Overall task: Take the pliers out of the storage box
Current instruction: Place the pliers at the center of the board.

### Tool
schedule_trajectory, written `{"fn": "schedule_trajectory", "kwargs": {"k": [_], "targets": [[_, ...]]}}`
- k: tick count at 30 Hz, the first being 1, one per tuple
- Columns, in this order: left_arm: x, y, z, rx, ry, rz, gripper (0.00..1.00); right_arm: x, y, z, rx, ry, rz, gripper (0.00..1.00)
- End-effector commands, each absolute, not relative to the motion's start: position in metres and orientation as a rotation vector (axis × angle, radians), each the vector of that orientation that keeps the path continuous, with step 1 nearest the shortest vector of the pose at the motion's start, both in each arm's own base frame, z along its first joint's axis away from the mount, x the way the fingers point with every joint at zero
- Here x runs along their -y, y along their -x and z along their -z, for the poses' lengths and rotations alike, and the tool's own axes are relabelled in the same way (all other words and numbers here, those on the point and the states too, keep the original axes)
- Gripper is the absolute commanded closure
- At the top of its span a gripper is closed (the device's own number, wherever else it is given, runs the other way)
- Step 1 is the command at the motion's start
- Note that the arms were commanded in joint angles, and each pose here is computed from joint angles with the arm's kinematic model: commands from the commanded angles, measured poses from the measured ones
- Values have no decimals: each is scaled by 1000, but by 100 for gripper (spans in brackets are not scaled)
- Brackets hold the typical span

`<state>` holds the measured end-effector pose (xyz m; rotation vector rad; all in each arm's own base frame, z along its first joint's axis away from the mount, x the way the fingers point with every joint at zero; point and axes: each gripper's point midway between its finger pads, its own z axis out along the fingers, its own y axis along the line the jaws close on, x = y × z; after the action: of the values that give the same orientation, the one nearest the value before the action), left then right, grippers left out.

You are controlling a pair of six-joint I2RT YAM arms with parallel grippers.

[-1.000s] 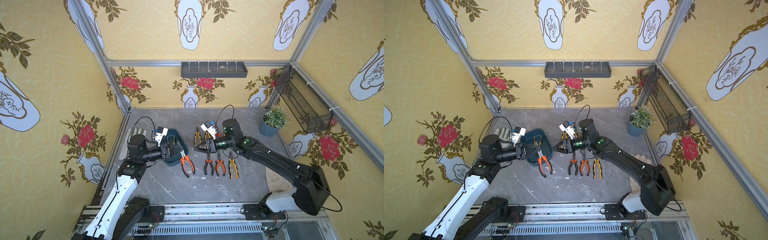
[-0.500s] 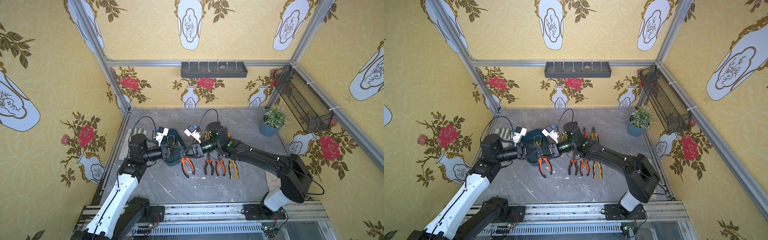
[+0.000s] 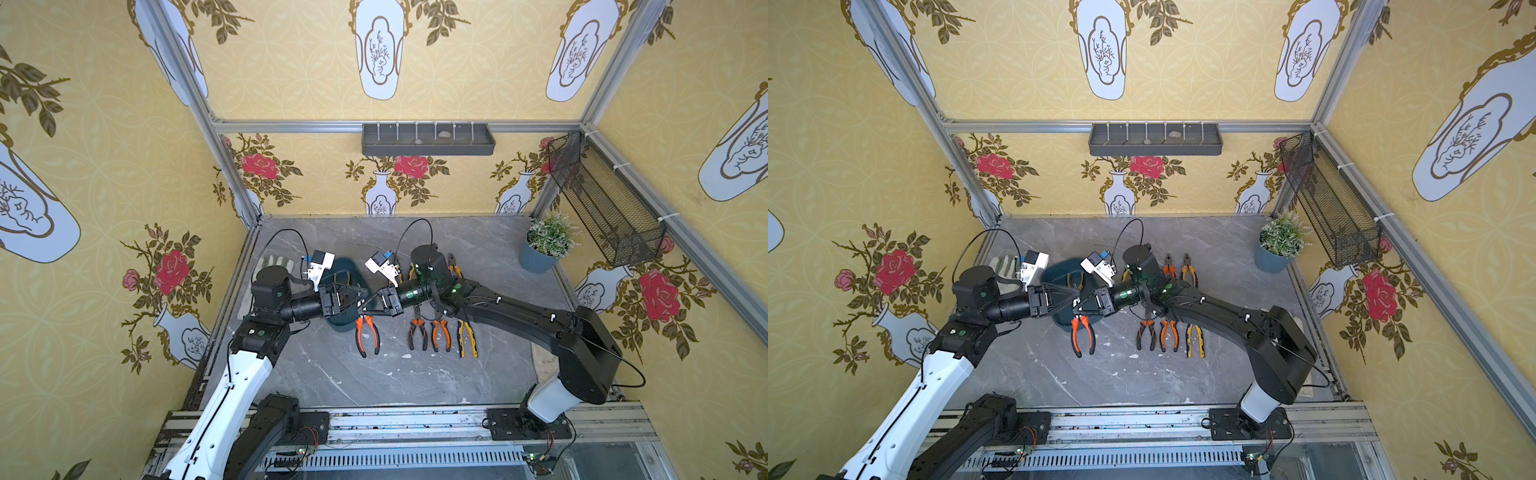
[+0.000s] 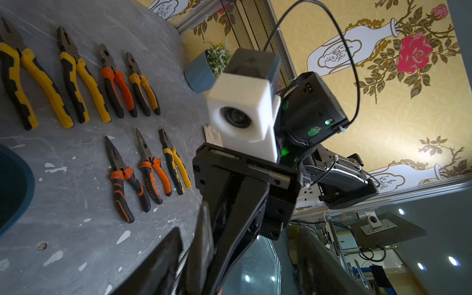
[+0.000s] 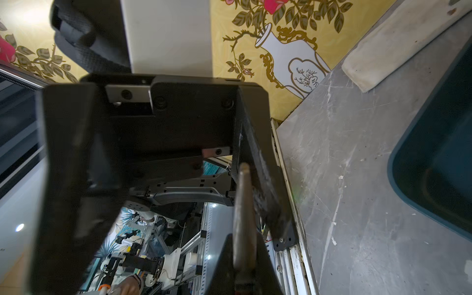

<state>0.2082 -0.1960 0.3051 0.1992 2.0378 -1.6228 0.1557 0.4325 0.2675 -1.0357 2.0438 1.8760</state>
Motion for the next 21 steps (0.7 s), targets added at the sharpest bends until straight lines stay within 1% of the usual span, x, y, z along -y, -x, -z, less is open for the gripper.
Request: {"fn": "schedule_trajectory", "kwargs": {"k": [1,6,9,12,17,21], "targets": [[190,-209,-304,-2044,-153,1554,1,-425,-174,-268,-2034,966,-1782,100],[191,-205,-296,-2052,-127,1609,0,-397,-206,-277,-2048,825,-1693,100],[194,-200,-290,-2033,-124,1680,9,-381,-220,-287,-2039,786,-1675,100],[195,-192,-288,-2010,-152,1723,16,-376,-222,-297,-2028,803,-1687,100],[199,-176,-292,-1989,-220,1768,16,-379,-219,-305,-2015,847,-1749,100],[203,-164,-297,-1967,-273,1788,19,-384,-218,-308,-1994,850,-1804,100]]}}
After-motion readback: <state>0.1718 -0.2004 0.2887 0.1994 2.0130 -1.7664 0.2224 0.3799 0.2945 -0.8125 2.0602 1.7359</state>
